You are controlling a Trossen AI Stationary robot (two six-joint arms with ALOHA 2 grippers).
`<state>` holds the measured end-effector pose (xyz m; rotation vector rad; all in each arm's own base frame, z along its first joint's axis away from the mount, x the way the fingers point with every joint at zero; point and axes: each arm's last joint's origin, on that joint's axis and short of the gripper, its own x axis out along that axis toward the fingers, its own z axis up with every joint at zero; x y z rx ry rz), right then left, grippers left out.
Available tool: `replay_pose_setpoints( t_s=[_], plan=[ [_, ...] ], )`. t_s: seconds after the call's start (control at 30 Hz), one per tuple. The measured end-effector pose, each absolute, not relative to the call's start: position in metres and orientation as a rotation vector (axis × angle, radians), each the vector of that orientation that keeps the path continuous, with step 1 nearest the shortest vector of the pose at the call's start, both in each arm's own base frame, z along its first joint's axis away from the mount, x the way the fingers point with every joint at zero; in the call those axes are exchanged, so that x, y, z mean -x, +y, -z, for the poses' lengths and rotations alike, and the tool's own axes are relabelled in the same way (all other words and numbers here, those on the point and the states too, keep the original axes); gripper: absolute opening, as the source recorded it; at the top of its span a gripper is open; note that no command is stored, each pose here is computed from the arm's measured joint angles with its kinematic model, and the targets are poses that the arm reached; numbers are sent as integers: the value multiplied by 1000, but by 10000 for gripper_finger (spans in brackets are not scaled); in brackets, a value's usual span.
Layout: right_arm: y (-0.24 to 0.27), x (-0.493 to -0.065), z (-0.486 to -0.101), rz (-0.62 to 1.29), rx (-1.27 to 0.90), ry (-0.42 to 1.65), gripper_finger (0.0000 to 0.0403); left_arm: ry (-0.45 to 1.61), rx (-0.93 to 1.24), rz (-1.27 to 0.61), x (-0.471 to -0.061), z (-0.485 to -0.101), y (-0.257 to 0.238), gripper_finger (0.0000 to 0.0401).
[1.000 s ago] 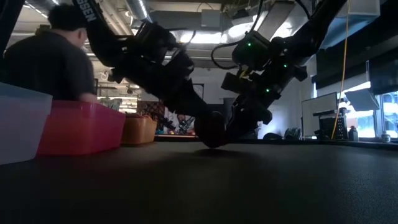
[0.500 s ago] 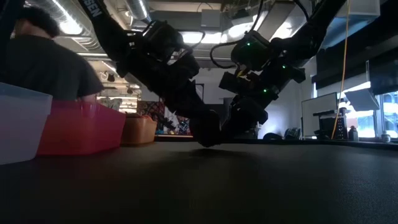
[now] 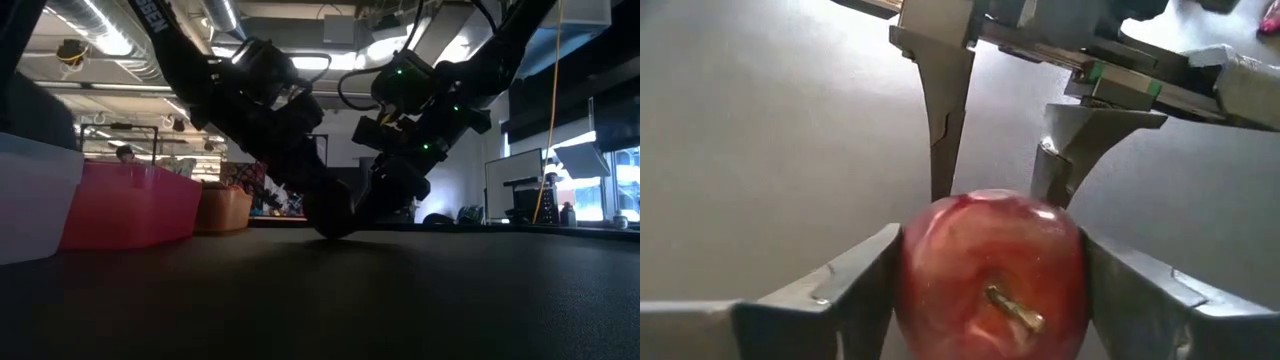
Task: Sort produce into baskets
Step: Put the top red apple into the orange bin
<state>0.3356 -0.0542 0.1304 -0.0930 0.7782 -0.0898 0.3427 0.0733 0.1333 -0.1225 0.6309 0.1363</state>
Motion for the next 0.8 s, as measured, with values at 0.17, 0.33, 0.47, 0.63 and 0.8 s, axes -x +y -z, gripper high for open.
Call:
replay_pose_setpoints(
  t_s=[0.17,0.33,0.47,0.63,0.8],
  plan=[
    [-55,-333,-137,129,109,784,144,668,133,-146,-340,-142,73,240],
    [-53,-322,-164,156,121,775,144,733,161,-181,-332,-170,71,248],
    [-52,-312,-179,193,88,779,144,764,174,-227,-317,-198,69,251],
    [-52,-309,-178,217,30,807,144,741,185,-340,-284,-239,70,251],
    [-52,-308,-175,222,19,826,144,701,224,-490,-242,-274,80,253]
  ],
)
